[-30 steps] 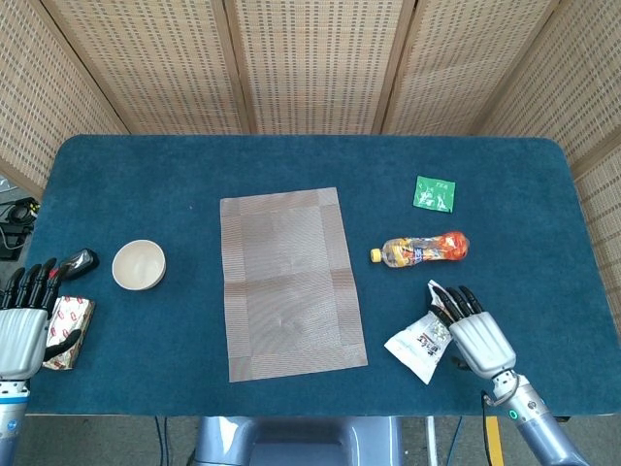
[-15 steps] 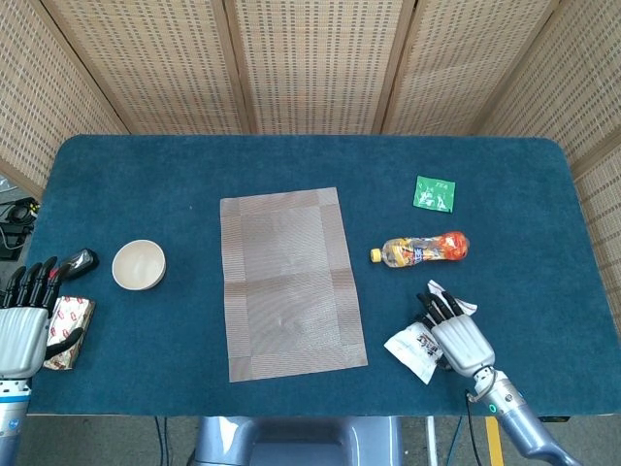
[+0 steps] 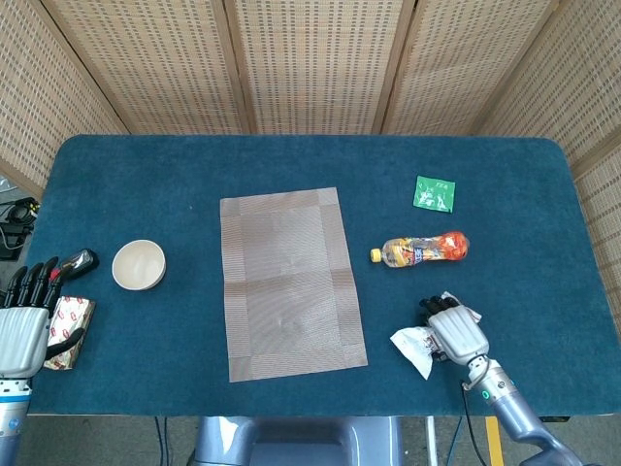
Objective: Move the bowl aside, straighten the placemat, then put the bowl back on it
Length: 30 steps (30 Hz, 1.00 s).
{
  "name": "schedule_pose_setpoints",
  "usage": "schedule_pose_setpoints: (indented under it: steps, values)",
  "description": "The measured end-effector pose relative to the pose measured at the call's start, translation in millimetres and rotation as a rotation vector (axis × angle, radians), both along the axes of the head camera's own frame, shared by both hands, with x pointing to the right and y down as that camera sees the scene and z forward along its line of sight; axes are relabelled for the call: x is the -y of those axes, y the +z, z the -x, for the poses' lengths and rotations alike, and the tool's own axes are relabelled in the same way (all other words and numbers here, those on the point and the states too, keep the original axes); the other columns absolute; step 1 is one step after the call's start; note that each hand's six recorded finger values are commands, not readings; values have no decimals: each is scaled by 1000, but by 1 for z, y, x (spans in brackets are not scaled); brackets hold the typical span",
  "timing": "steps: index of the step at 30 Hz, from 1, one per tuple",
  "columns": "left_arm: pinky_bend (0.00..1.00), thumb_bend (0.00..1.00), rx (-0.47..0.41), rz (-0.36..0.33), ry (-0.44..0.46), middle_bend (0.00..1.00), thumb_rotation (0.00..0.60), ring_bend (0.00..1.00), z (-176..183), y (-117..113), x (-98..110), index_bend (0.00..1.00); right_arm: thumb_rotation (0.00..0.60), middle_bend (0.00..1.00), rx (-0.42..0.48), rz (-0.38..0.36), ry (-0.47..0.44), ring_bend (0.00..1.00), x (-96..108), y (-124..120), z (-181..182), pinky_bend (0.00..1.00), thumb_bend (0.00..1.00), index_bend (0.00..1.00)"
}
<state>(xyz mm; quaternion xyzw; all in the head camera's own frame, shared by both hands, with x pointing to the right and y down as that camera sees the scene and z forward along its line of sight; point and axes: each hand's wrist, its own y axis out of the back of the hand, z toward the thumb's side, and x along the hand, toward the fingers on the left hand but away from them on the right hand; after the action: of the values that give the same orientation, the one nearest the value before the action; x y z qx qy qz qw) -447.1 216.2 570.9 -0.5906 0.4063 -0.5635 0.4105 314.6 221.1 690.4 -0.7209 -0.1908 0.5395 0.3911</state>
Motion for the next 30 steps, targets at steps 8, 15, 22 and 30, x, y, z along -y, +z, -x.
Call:
schedule_pose_setpoints:
  steps: [8,15,22,30]
  values:
    - [0,162,-4,2,-2,0,600,0,0,1,1,108,600,465,64,-64,-14,404,11,-10,12,478,195,692]
    - [0,162,8,-2,-12,0,600,0,4,2,3,112,600,466,100,-116,-45,404,29,-28,33,484,196,694]
    - [0,163,18,1,-24,0,600,0,8,4,5,113,600,465,119,-197,-72,404,68,-52,62,484,195,694]
    - [0,162,27,9,-25,0,600,0,11,7,6,112,600,463,106,-252,-53,404,129,-66,90,483,195,692]
